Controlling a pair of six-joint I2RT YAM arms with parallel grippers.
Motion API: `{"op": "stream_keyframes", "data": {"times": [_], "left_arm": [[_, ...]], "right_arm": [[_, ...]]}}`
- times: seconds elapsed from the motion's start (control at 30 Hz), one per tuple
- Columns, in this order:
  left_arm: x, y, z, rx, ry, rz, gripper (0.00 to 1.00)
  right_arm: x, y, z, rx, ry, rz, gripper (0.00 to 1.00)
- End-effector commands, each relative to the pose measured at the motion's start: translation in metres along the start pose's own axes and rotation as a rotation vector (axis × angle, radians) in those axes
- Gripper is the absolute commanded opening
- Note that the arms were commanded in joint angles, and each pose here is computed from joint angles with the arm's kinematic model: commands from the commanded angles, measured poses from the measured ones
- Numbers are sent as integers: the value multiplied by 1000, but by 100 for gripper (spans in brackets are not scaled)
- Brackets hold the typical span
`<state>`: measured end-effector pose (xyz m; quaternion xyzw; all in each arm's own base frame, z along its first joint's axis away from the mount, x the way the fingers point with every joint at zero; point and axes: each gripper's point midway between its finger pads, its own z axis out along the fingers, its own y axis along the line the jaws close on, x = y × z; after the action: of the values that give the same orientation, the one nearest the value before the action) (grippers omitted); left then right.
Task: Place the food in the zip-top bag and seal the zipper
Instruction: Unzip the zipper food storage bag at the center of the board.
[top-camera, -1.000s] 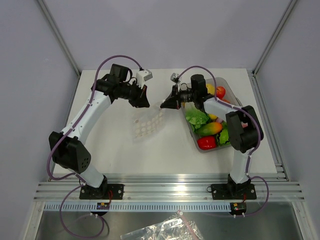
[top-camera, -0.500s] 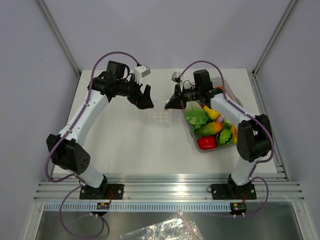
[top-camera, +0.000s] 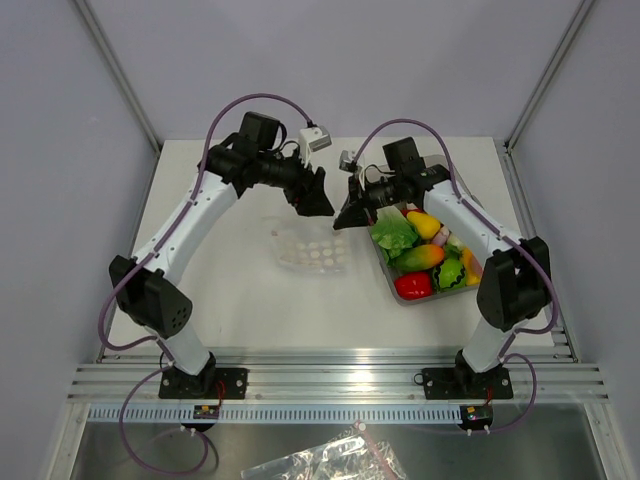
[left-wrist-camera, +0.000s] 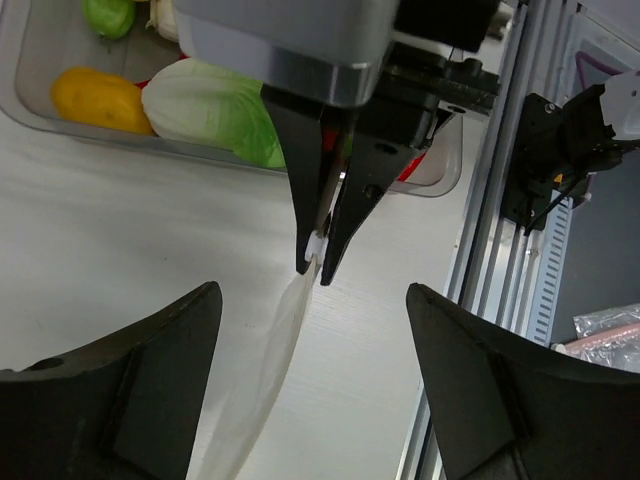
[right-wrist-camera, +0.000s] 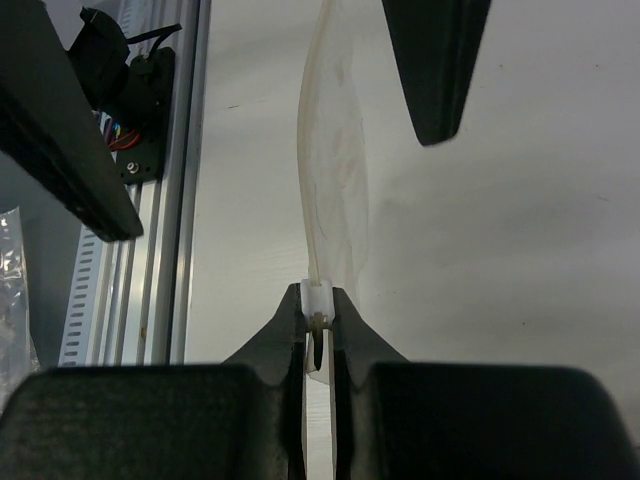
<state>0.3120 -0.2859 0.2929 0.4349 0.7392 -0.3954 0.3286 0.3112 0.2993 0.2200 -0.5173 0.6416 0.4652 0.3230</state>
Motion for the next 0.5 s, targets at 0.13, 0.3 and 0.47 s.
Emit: {"op": "stream_keyframes", "data": {"times": [0.13,0.3,0.47], "left_arm": [[-8,-25,23,204,-31,12,62],[-6,-29,26,230,-59,11,52],[-9,-28,27,230,-78,12,42]], "right_arm": [[-34,34,-12,-38,-59,-94,0],[-40,37,-13,-43,-81,-99,0],[-37,39,-11,-55,-75,-89,0]]}}
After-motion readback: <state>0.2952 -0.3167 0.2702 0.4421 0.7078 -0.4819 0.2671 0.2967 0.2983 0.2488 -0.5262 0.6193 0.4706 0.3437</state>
